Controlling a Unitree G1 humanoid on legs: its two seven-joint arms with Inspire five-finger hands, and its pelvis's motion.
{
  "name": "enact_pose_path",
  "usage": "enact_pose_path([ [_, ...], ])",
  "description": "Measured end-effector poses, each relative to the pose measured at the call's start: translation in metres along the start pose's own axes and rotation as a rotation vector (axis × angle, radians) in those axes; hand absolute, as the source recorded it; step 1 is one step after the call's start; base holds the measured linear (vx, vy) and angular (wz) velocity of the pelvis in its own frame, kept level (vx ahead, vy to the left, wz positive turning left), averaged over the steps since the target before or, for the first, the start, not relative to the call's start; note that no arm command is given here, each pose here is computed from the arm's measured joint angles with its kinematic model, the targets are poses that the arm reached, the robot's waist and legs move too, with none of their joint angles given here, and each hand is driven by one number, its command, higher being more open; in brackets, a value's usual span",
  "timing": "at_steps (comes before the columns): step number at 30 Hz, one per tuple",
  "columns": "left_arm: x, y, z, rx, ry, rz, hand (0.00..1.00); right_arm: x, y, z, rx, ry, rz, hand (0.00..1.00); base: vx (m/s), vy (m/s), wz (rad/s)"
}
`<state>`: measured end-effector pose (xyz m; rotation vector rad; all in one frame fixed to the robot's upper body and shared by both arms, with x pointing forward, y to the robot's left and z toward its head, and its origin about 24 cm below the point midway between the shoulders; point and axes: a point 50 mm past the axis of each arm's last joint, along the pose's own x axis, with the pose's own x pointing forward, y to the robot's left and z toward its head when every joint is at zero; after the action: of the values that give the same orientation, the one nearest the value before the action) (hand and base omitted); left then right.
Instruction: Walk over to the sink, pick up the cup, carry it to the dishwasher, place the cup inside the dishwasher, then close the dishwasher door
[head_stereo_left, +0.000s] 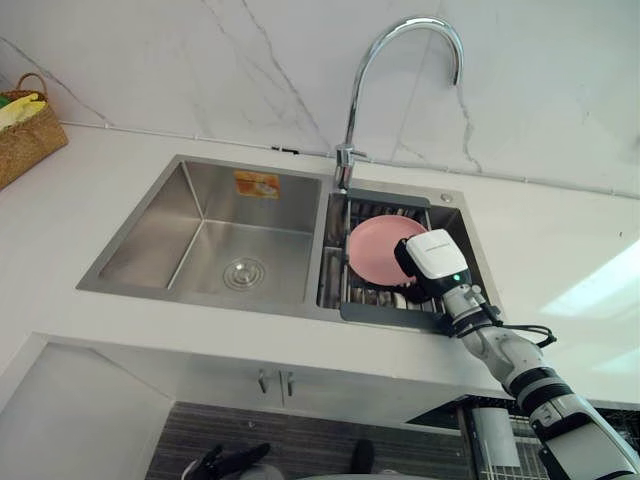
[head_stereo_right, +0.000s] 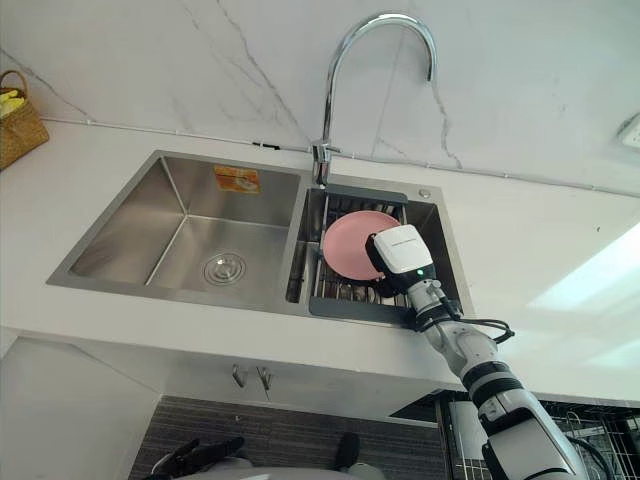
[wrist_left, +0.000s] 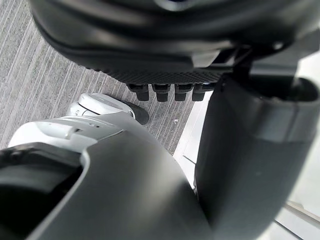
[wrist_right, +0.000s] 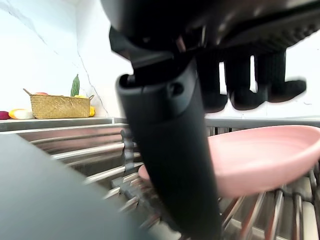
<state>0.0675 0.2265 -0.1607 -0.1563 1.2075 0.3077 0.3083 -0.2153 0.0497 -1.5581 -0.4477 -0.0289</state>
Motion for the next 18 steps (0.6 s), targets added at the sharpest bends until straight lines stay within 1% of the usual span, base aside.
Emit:
enact_pose_path([
  [3, 0.000, -0.008, -0.003, -0.010, 0.008, -0.016, 1.00, 0.002, -0.011, -0.016, -0.026, 0.075, -0.073, 0.00, 0.06, 0.015, 0.01],
  [5, 0.000, -0.010, -0.005, -0.009, 0.015, -0.016, 1.00, 0.001, -0.014, -0.021, -0.042, 0.081, -0.077, 0.00, 0.13, 0.028, -0.05],
  [10, 0.000, -0.009, -0.005, -0.008, 0.017, -0.012, 1.00, 0.001, -0.014, -0.020, -0.033, 0.058, -0.075, 0.00, 0.09, 0.030, -0.06],
  [17, 0.000, -0.005, -0.005, -0.005, 0.015, -0.001, 1.00, 0.003, -0.017, -0.016, -0.018, 0.030, -0.090, 0.00, -0.04, 0.004, 0.02],
  [18, 0.000, -0.005, -0.005, -0.005, 0.015, -0.001, 1.00, 0.003, -0.018, -0.015, -0.014, 0.023, -0.095, 1.00, -0.06, -0.009, -0.01],
])
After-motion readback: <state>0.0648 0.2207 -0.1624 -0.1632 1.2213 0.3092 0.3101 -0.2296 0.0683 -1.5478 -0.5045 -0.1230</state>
